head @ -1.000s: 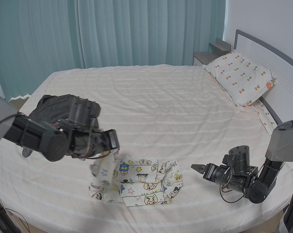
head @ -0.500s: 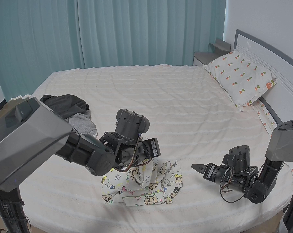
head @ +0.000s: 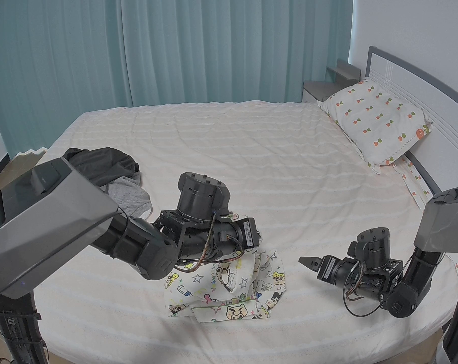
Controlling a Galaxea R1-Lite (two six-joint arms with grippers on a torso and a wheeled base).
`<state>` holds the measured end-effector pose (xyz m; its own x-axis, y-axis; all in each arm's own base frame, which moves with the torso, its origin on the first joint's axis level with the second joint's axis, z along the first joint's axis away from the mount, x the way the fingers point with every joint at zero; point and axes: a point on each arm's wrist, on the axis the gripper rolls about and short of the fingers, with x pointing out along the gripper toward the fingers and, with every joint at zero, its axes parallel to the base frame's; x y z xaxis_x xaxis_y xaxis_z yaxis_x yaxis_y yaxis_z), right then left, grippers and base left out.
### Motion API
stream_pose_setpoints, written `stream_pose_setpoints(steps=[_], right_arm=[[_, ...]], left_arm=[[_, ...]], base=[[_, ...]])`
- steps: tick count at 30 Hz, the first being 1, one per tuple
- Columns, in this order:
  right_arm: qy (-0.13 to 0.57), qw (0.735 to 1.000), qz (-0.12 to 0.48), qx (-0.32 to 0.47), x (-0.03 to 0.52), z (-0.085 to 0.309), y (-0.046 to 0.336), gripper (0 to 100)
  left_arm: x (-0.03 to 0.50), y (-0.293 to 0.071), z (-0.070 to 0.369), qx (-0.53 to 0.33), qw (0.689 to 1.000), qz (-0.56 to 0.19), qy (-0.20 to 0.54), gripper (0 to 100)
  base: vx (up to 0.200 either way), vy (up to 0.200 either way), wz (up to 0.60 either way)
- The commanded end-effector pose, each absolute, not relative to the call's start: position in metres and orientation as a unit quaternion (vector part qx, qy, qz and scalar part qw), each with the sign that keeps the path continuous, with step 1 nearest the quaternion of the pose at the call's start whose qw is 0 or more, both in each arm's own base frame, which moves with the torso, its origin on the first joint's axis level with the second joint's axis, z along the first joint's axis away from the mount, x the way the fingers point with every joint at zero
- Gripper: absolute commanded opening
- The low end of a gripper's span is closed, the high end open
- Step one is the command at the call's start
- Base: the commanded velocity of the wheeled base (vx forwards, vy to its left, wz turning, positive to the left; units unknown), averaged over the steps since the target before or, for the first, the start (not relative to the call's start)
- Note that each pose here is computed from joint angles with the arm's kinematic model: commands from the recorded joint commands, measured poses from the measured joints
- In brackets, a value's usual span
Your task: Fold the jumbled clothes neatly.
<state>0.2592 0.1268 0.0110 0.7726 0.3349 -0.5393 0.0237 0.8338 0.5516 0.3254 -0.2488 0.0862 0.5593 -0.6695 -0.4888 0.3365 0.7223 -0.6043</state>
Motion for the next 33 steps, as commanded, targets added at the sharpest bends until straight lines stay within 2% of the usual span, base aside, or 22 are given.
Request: stream_pose_setpoints(steps=[1,6,7,11,22,31,33], right_arm=[[0.327,0.9,0.086,0.275,0.259,0.01,0.127,100],[0.327,0.9,0.086,0.274,0.259,0.01,0.127,100],[0.327,0.9,0.086,0.274,0.259,0.01,0.127,100],[0.327,0.9,0.085,0.275,0.26,0.01,0.126,100],[0.328,0.9,0.084,0.275,0.259,0.01,0.126,100],[0.328,0.9,0.085,0.274,0.259,0.01,0.126,100],[0.329,0.9,0.085,0.274,0.259,0.009,0.126,100]], left_arm=[[0.328,-0.247,0.084,-0.229,0.851,-0.297,0.367,0],[0.339,-0.245,0.073,-0.234,0.856,-0.292,0.357,0],[0.34,-0.245,0.072,-0.235,0.857,-0.292,0.353,100],[0.35,-0.246,0.062,-0.236,0.873,-0.267,0.332,100],[0.352,-0.236,0.072,-0.243,0.878,-0.253,0.327,100],[0.347,-0.19,0.092,-0.255,0.887,-0.211,0.323,100],[0.328,-0.166,0.094,-0.259,0.885,-0.194,0.335,100]], base=[[0.0,0.0,0.0],[0.0,0.0,0.0],[0.0,0.0,0.0],[0.0,0.0,0.0],[0.0,0.0,0.0],[0.0,0.0,0.0],[0.0,0.0,0.0]])
